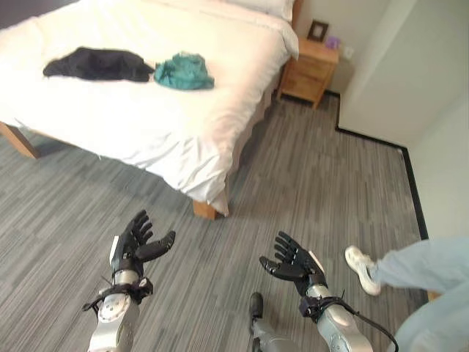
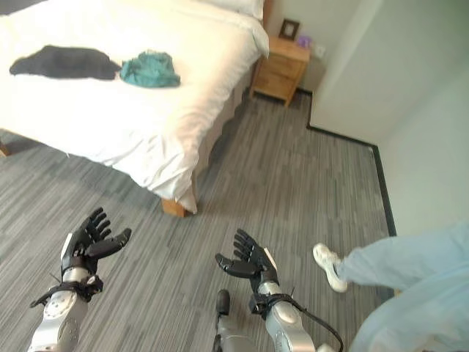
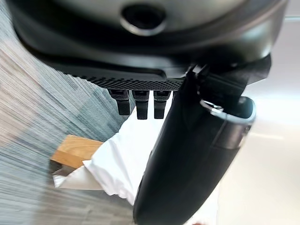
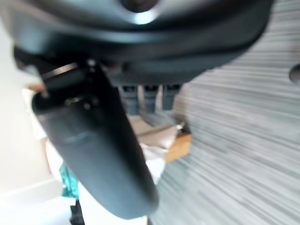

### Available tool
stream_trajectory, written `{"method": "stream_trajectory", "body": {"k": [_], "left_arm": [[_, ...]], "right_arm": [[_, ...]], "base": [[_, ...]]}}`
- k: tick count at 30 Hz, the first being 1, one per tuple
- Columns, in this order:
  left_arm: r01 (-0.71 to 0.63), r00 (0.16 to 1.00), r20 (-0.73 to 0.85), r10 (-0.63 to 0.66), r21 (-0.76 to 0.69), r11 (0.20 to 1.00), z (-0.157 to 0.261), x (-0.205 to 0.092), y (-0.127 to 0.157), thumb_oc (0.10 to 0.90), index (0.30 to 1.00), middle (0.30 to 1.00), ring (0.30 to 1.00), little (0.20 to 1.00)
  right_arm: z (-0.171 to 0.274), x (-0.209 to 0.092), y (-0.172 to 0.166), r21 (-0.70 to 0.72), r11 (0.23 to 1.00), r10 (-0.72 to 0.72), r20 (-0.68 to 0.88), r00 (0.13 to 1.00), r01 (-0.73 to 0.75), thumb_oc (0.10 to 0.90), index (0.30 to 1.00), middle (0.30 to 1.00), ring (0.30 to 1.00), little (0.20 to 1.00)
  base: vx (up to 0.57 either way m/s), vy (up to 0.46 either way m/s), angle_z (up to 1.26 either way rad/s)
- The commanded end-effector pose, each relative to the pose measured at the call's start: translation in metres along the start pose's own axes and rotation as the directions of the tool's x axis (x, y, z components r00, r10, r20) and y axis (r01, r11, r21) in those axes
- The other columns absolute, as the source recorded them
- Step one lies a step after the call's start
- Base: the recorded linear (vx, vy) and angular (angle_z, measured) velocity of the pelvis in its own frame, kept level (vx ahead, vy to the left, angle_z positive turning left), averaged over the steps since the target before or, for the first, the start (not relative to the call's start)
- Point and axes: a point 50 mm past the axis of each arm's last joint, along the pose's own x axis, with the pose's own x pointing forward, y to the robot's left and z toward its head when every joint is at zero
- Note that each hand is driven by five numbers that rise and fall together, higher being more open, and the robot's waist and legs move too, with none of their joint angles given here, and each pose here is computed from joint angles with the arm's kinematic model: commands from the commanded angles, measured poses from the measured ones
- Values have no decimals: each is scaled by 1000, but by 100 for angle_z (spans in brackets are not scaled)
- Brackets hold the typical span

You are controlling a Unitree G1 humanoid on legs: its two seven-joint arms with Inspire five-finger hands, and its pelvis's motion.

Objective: Pick up bed clothes into laundry basket.

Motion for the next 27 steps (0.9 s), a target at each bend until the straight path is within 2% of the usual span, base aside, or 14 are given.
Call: {"method": "stream_trajectory", "body": {"k": [1, 5, 9, 15, 17, 23, 27], "left_arm": [[90, 942, 319, -103, 54, 994, 73, 14, -14, 800, 900, 900, 900, 900], [113, 935, 334, -117, 30, 993, 78, 15, -18, 800, 900, 900, 900, 900], [131, 936, 325, -135, 33, 991, 77, 16, -21, 800, 900, 900, 900, 900], [150, 941, 296, -162, 65, 987, 67, 9, -18, 800, 900, 900, 900, 900], [146, 945, 285, -159, 65, 987, 65, 10, -16, 800, 900, 900, 900, 900], [151, 940, 300, -165, 70, 986, 69, 8, -13, 800, 900, 900, 900, 900], [152, 944, 287, -161, 54, 987, 65, 6, -14, 800, 900, 900, 900, 900]], "right_arm": [[82, 15, 7, -4, 998, 66, 348, 935, -69, 800, 900, 900, 900, 900], [110, 14, 1, 1, 999, 33, 455, 890, -37, 800, 900, 900, 900, 900], [124, 15, -2, 14, 999, 18, 493, 870, -29, 800, 900, 900, 900, 900], [113, 16, 5, -47, 997, 72, 448, 891, -57, 800, 900, 900, 900, 900], [100, 15, 7, -13, 997, 79, 415, 906, -81, 800, 900, 900, 900, 900], [63, 1, -6, 60, 998, 9, 309, 951, -29, 800, 900, 900, 900, 900], [54, -1, -5, 120, 993, -10, 283, 959, -25, 800, 900, 900, 900, 900]], "base": [[273, -212, 41], [274, -374, 60], [388, -145, -33], [348, 19, -49], [319, 123, -81], [129, 130, -17], [48, 88, -20]]}}
